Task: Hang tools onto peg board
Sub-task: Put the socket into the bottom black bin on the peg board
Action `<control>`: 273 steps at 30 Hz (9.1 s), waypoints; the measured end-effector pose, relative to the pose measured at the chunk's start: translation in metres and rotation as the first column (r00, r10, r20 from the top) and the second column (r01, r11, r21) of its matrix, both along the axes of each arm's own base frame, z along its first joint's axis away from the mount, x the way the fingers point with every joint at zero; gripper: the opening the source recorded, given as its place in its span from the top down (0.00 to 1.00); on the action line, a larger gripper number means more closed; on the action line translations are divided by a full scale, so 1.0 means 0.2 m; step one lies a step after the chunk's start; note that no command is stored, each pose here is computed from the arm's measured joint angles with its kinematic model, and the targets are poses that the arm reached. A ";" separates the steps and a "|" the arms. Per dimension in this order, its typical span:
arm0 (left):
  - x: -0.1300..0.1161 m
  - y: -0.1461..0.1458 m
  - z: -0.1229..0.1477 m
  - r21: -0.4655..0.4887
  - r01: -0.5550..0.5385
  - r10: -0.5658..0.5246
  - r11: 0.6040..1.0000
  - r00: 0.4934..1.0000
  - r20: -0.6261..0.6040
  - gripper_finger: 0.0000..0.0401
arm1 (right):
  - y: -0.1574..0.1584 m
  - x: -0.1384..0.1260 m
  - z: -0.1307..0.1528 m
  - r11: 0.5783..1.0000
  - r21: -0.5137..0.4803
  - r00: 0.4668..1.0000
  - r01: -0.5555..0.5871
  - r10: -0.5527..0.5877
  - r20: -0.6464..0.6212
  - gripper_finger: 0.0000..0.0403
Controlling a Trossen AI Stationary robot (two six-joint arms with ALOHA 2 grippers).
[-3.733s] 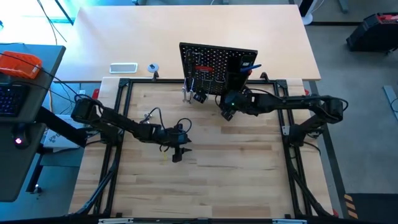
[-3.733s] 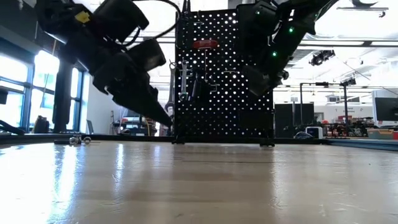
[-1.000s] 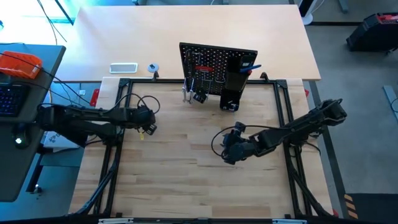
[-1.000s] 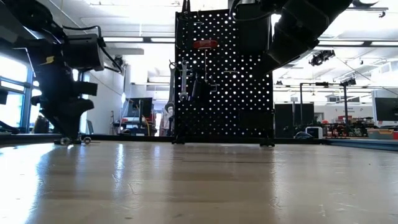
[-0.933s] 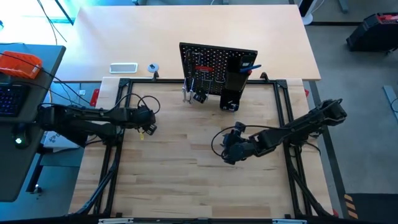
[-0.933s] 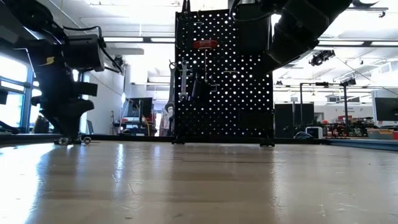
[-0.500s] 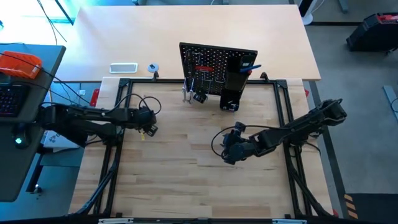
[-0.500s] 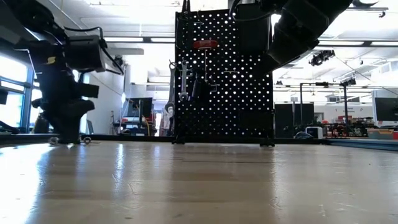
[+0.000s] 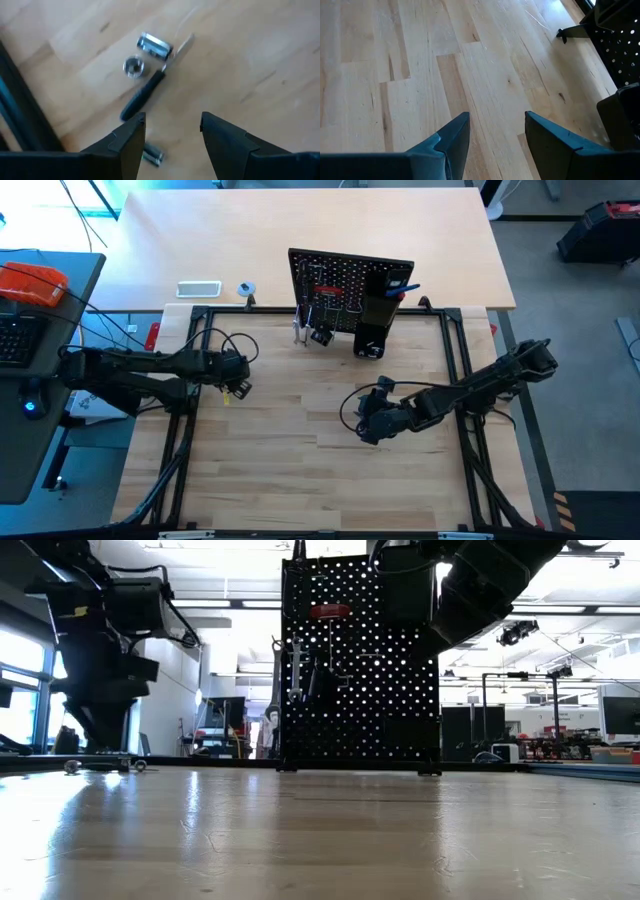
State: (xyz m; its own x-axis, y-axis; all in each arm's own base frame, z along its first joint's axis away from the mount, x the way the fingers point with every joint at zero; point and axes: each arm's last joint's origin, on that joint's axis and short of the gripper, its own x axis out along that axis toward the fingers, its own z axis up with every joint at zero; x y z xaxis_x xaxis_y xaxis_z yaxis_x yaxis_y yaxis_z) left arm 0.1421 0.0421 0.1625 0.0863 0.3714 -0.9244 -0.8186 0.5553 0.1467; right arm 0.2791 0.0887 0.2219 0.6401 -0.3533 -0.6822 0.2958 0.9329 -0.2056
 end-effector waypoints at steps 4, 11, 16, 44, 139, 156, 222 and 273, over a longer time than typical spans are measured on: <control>-0.01 -0.01 0.02 -0.055 -0.010 0.009 0.998 1.000 -0.026 0.54 | 0.00 0.00 0.00 1.000 -0.005 1.000 -0.005 0.005 -0.002 0.55; -0.04 -0.02 0.01 -0.096 -0.080 0.072 0.992 0.994 -0.083 0.53 | 0.00 0.00 0.00 1.000 -0.011 1.000 -0.013 0.013 -0.004 0.55; -0.05 -0.02 0.01 -0.094 -0.106 0.098 0.990 0.991 -0.090 0.52 | 0.00 0.00 0.00 1.000 -0.018 1.000 -0.023 0.023 -0.002 0.55; -0.07 -0.03 -0.18 -0.200 -0.124 0.113 0.972 0.991 -0.067 0.70 | 0.02 0.00 0.01 0.998 -0.031 0.999 -0.053 0.053 -0.002 0.55; 1.01 -0.18 0.41 0.393 0.582 -0.365 0.711 -0.173 0.915 0.87 | 0.11 0.13 0.30 0.739 -0.667 0.929 -0.093 0.306 0.209 0.67; 1.01 -0.17 0.41 0.346 0.582 -0.331 0.736 -0.137 0.934 0.87 | 0.11 0.13 0.30 0.730 -0.673 0.922 -0.118 0.332 0.198 0.69; 0.76 -0.28 -0.16 0.285 0.756 -0.763 0.590 0.405 0.504 0.51 | -0.65 0.02 -0.01 0.892 -0.195 0.901 0.408 -0.428 -0.069 0.83; 0.66 -0.30 -0.15 0.273 0.704 -0.753 0.656 0.589 0.293 0.51 | -0.65 0.06 0.00 0.956 -0.101 0.956 0.275 -0.283 -0.079 0.53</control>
